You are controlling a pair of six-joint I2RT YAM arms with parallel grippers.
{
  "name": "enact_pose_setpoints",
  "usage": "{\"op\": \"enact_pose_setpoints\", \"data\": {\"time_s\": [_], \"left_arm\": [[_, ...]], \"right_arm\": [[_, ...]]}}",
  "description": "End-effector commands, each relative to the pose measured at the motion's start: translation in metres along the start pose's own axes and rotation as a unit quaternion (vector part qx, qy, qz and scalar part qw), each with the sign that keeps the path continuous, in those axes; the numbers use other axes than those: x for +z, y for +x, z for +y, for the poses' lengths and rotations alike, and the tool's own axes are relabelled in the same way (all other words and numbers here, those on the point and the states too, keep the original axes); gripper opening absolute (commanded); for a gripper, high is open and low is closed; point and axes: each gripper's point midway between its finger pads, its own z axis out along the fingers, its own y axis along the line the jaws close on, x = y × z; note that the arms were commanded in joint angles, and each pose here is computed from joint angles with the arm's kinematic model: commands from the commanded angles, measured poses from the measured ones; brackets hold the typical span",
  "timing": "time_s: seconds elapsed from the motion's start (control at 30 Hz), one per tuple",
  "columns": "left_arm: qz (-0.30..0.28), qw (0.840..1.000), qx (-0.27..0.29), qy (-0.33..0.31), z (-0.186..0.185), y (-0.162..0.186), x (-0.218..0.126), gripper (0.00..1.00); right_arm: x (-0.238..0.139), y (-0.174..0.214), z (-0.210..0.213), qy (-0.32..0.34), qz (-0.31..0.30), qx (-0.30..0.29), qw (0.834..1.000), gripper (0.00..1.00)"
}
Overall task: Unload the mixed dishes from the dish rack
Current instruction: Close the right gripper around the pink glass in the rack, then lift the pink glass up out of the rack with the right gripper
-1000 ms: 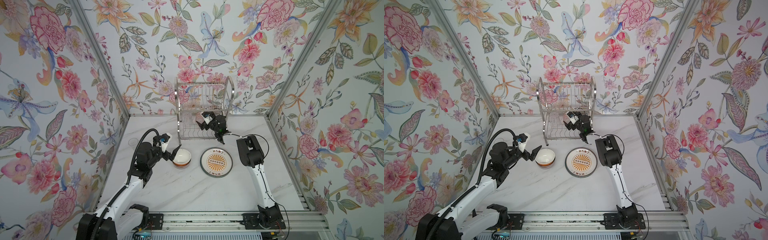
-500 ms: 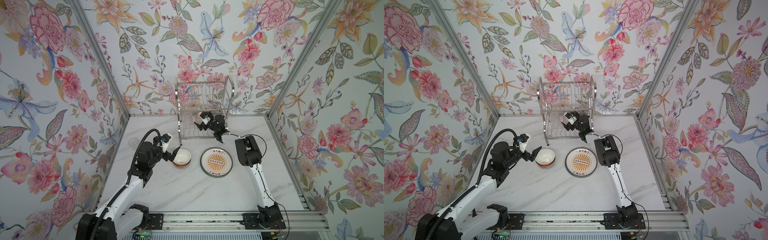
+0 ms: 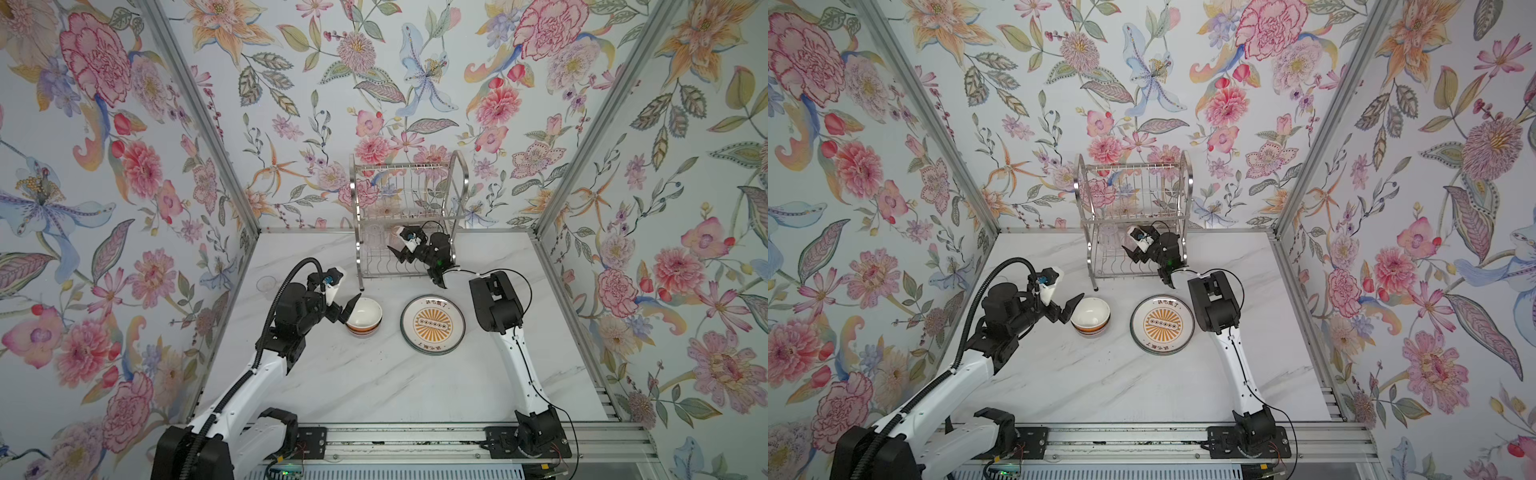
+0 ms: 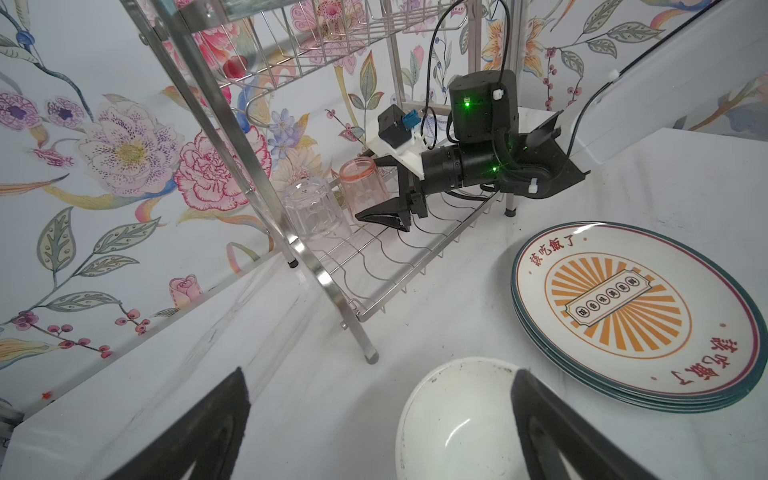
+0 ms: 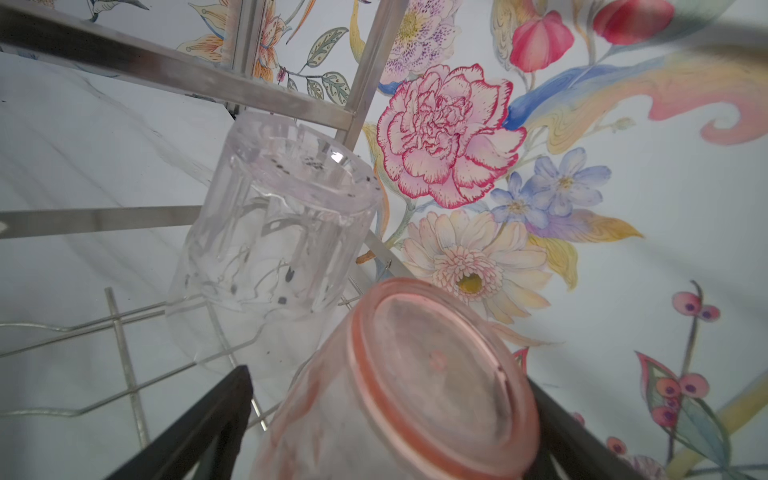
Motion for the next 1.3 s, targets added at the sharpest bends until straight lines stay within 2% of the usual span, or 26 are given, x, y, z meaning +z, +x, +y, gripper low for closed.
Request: {"op": "enact_pose_setpoints", "data": {"time_s": [0.0, 0.5, 0.7, 0.87, 1.07, 1.27], "left_arm": [[-0.006, 1.0, 0.01, -0.002, -0.001, -0.007, 0.0, 0.99], [0.003, 1.0, 0.009, 0.001, -0.002, -0.004, 0.008, 0.99], [0.009, 1.0, 0.009, -0.003, -0.001, -0.001, 0.009, 0.99], [0.008, 1.0, 0.009, 0.002, -0.002, -0.003, 0.013, 0.99], [0.007, 1.0, 0.011, 0.005, -0.003, -0.005, 0.017, 1.0], [0.003, 1.0, 0.013, 0.004, -0.004, -0.008, 0.015, 0.99]], "right_arm": [[-0.005, -0.009, 0.005, -0.003, -0.007, 0.005, 1.0, 0.92], [0.007, -0.007, -0.001, -0.014, -0.019, 0.029, 0.999, 0.94], [0.005, -0.004, 0.001, -0.021, -0.012, 0.039, 0.999, 0.85], [-0.003, -0.006, 0.002, -0.021, -0.013, 0.049, 0.999, 0.73], [-0.013, -0.02, -0.004, -0.015, -0.034, 0.069, 0.997, 0.64], [-0.02, -0.029, 0.0, -0.019, -0.041, 0.064, 0.997, 0.48]]}}
